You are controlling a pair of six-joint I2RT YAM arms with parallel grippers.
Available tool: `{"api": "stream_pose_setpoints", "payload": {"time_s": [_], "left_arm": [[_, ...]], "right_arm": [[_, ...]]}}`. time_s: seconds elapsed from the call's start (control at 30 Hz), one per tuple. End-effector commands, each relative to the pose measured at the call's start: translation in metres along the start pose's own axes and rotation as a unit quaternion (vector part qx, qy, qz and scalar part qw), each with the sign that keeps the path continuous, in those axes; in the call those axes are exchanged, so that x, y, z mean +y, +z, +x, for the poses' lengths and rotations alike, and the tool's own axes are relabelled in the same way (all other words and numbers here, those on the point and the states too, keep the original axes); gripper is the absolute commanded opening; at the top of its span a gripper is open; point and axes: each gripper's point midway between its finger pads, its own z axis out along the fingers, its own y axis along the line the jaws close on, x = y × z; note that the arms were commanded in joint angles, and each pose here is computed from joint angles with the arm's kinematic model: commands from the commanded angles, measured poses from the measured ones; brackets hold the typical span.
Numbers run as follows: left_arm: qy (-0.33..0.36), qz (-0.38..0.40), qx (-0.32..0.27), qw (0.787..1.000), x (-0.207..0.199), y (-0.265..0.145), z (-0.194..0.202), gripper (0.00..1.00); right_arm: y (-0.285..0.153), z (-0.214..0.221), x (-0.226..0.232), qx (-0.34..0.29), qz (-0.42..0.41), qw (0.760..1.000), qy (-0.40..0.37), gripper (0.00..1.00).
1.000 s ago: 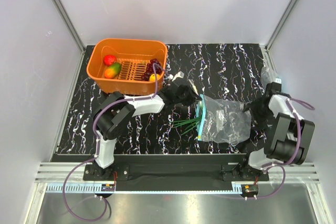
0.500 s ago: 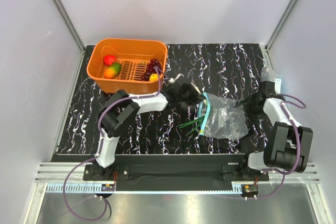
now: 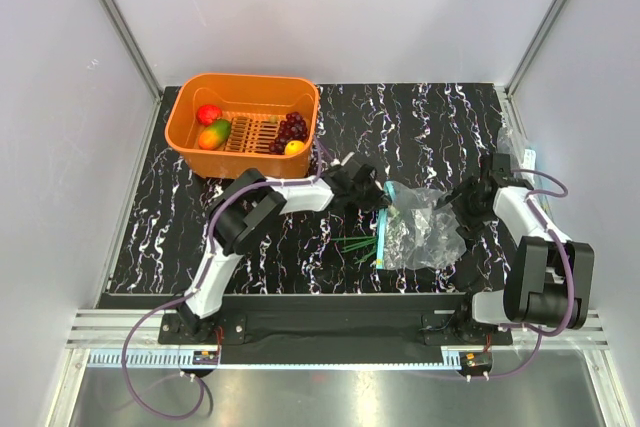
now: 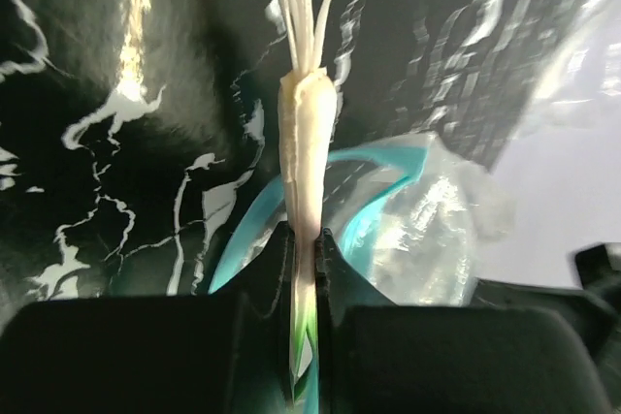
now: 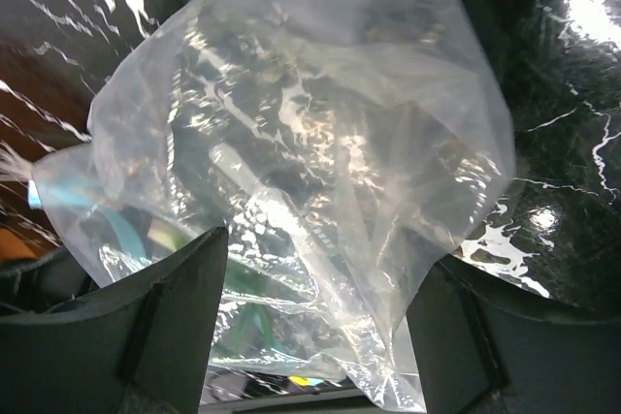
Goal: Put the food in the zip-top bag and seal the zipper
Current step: Place the fake vegetable in the zipper food storage bag.
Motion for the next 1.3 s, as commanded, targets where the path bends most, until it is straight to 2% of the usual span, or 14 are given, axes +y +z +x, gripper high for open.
{"api": "stream_pose_setpoints", "payload": {"time_s": [0.0, 0.23, 0.5, 0.57, 0.6, 0.73, 0.77, 0.93, 1.0, 1.17, 1.27], "left_arm": [[0.027, 0.035, 0.016, 0.999, -0.042, -0.008, 0.013, 0.0], [-0.044, 0.089, 0.05, 0.994, -0.073, -0.015, 0.026, 0.0], [-0.046, 0.122, 0.068, 0.989, -0.088, -0.021, 0.036, 0.0], [-0.044, 0.122, 0.071, 0.989, -0.084, -0.024, 0.037, 0.18], [-0.054, 0.105, 0.08, 0.99, -0.07, -0.023, 0.041, 0.19], [-0.128, 0.122, 0.095, 0.98, -0.063, -0.029, 0.045, 0.13], [-0.138, 0.126, 0.098, 0.978, -0.064, -0.031, 0.045, 0.08], [-0.156, 0.128, 0.094, 0.975, -0.071, -0.043, 0.039, 0.05], [-0.177, 0.124, 0.099, 0.971, -0.069, -0.045, 0.039, 0.0], [-0.212, 0.145, 0.13, 0.958, -0.076, -0.039, 0.045, 0.0], [-0.234, 0.155, 0.144, 0.949, -0.089, -0.051, 0.05, 0.0]], "right_arm": [[-0.008, 0.003, 0.011, 0.003, -0.014, 0.999, -0.044, 0.76], [-0.014, 0.009, 0.012, 0.008, -0.032, 0.997, -0.066, 0.76], [-0.017, 0.005, 0.021, 0.006, -0.047, 0.995, -0.088, 0.77], [-0.015, 0.005, 0.022, 0.011, -0.048, 0.995, -0.088, 0.77], [-0.015, 0.004, 0.024, 0.01, -0.048, 0.995, -0.089, 0.77], [-0.015, 0.003, 0.026, 0.009, -0.052, 0.995, -0.088, 0.77], [-0.015, 0.002, 0.026, 0.007, -0.052, 0.995, -0.087, 0.77], [-0.014, 0.002, 0.025, 0.006, -0.047, 0.995, -0.084, 0.77], [-0.014, 0.002, 0.026, 0.007, -0.049, 0.995, -0.083, 0.76], [-0.012, 0.006, 0.024, 0.015, -0.053, 0.995, -0.08, 0.67], [-0.011, 0.008, 0.026, 0.02, -0.057, 0.995, -0.078, 0.66]]}}
